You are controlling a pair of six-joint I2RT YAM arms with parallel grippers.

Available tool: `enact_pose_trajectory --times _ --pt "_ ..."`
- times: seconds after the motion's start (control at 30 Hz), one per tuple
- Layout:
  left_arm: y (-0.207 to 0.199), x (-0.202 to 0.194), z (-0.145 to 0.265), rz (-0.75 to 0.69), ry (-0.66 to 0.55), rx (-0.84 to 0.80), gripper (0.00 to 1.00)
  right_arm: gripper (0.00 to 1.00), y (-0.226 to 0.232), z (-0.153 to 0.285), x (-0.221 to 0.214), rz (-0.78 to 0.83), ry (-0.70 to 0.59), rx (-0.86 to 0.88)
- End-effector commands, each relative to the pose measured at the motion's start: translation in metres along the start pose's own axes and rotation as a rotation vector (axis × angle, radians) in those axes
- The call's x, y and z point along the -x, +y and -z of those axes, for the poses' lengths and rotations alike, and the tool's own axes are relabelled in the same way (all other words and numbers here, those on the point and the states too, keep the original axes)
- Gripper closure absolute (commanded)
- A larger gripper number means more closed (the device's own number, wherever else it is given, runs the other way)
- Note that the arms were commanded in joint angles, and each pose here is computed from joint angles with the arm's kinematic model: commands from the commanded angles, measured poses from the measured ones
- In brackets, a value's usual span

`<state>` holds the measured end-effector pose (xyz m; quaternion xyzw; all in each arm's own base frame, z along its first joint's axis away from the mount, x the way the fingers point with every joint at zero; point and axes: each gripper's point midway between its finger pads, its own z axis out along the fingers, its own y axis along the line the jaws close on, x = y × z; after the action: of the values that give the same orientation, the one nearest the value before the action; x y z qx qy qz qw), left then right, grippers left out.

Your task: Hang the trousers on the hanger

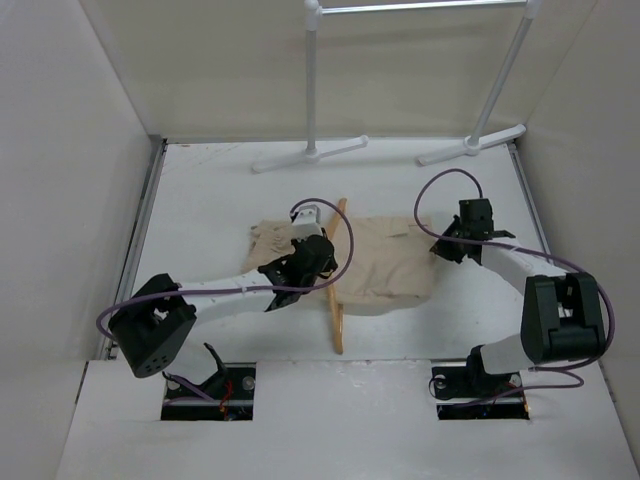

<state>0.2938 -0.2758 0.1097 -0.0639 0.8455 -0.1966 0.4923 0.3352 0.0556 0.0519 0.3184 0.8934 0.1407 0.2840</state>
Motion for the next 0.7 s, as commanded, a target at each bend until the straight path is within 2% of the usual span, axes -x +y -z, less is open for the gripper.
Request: enact_pose_trajectory --times 0.0,0.13,0.3,0.37,0.43,0.5,0.6,0.67 --pt "-0.018 0.024 0.008 -0.102 -0.029 -0.031 0.98 0.90 0.023 -0.003 0.022 0.023 -0.077 0.046" --pt "-0.028 0.030 0.009 -0.129 -0.042 -0.030 0.98 0.88 0.029 -0.005 0.015 0.028 -0.063 0.051" --pt "-0.038 0.044 0.006 -0.097 -0.074 -0.034 0.98 0.82 0.035 0.003 0.012 0.023 -0.073 0.073" --pt "-0.043 0.050 0.007 -0.089 -0.089 -0.030 0.98 0.69 0.037 0.009 0.011 0.024 -0.076 0.083" --pt "-0.050 0.058 0.010 -0.084 -0.102 -0.036 0.98 0.52 0.038 0.020 0.011 0.020 -0.086 0.088" --pt "-0.058 0.071 0.019 -0.076 -0.116 -0.047 0.99 0.41 0.043 0.038 0.013 0.031 -0.106 0.112" --pt "-0.071 0.101 0.038 -0.057 -0.140 -0.069 0.99 0.35 0.056 0.080 0.018 0.067 -0.158 0.183" --pt "-0.081 0.124 0.052 -0.041 -0.156 -0.091 0.99 0.34 0.069 0.115 0.016 0.097 -0.190 0.260"
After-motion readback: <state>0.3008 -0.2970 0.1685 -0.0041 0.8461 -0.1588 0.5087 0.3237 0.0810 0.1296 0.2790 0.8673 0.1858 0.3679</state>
